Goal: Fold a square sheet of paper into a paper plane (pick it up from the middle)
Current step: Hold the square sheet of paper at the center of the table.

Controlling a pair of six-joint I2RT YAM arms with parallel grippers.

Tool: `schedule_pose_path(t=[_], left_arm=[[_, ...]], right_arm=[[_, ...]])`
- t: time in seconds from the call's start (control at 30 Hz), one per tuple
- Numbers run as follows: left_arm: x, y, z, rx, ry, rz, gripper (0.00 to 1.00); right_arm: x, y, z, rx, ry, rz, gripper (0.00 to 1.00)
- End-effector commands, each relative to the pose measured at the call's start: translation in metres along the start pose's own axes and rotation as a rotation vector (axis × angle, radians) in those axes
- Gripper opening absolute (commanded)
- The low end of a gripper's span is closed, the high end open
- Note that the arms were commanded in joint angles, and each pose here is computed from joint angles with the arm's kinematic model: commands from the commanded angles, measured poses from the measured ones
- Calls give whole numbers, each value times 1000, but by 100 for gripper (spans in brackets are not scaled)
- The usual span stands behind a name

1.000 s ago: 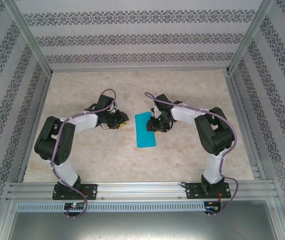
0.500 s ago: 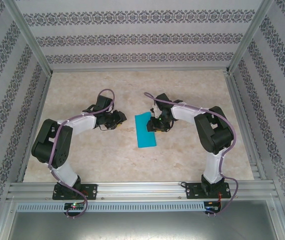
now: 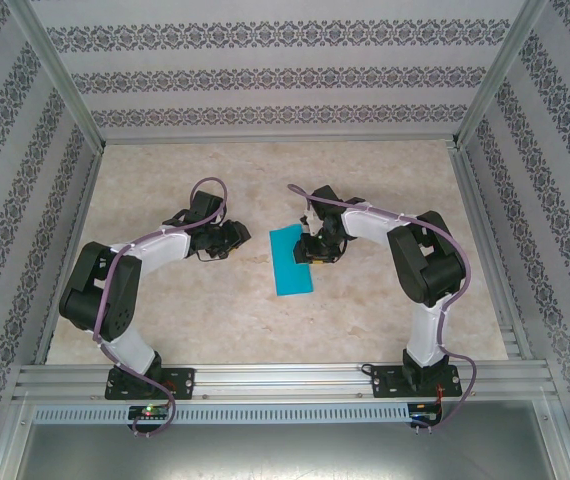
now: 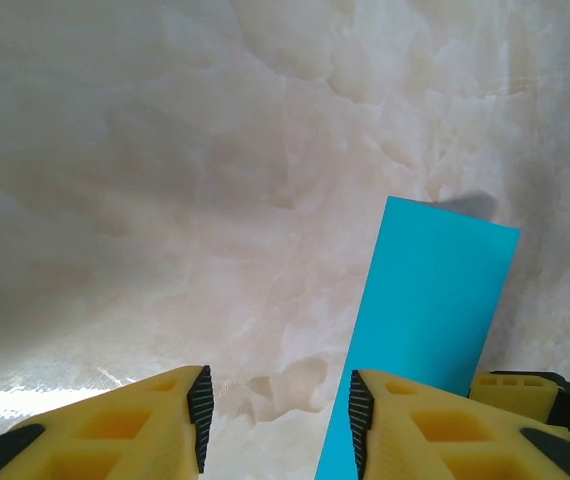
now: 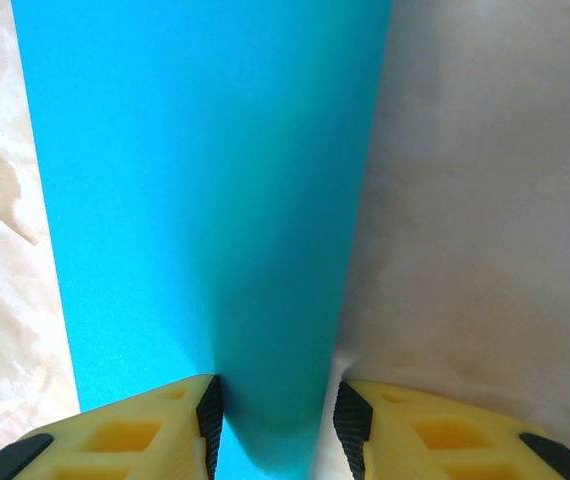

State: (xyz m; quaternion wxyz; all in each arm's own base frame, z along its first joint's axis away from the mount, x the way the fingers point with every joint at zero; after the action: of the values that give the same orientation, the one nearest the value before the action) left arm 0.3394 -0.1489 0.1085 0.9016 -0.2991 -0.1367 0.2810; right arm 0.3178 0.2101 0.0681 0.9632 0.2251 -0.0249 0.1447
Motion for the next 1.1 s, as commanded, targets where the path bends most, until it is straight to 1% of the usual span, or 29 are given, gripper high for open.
schedule_pose_path(t=[0.0, 0.4, 0.6, 0.73, 0.87, 1.07], left_arm=[[0, 5, 2, 28, 3, 3, 44], [-2, 7, -3, 42, 20, -2, 43], [-2, 8, -4, 43, 25, -2, 43], [-3, 8, -5, 40, 31, -6, 43], [-6, 8, -7, 38, 38, -10, 43], [-10, 2, -11, 5, 65, -21, 43]], right_arm=[[-26, -45, -31, -161, 132, -53, 40], [-27, -49, -34, -156, 148, -50, 38], [-28, -50, -36, -156, 156, -50, 38], [-29, -50, -37, -157, 159, -42, 40], [-30, -50, -40, -167, 170, -38, 40], [-30, -50, -42, -179, 178, -32, 39]])
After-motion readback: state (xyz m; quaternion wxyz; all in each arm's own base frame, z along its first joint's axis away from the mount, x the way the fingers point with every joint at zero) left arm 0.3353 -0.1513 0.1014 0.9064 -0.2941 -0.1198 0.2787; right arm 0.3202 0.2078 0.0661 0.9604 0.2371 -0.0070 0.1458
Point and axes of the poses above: each hand's point on the last joint's axis, 136 mm out from that joint toward the fingers, its own z axis back along the fingers, its own y axis along the line the jaws close on, x = y × z, the point moved 6 cm from there along z, back along the fingers, and after that the axes turned 7 degrees about z, right-handed, at the moved point
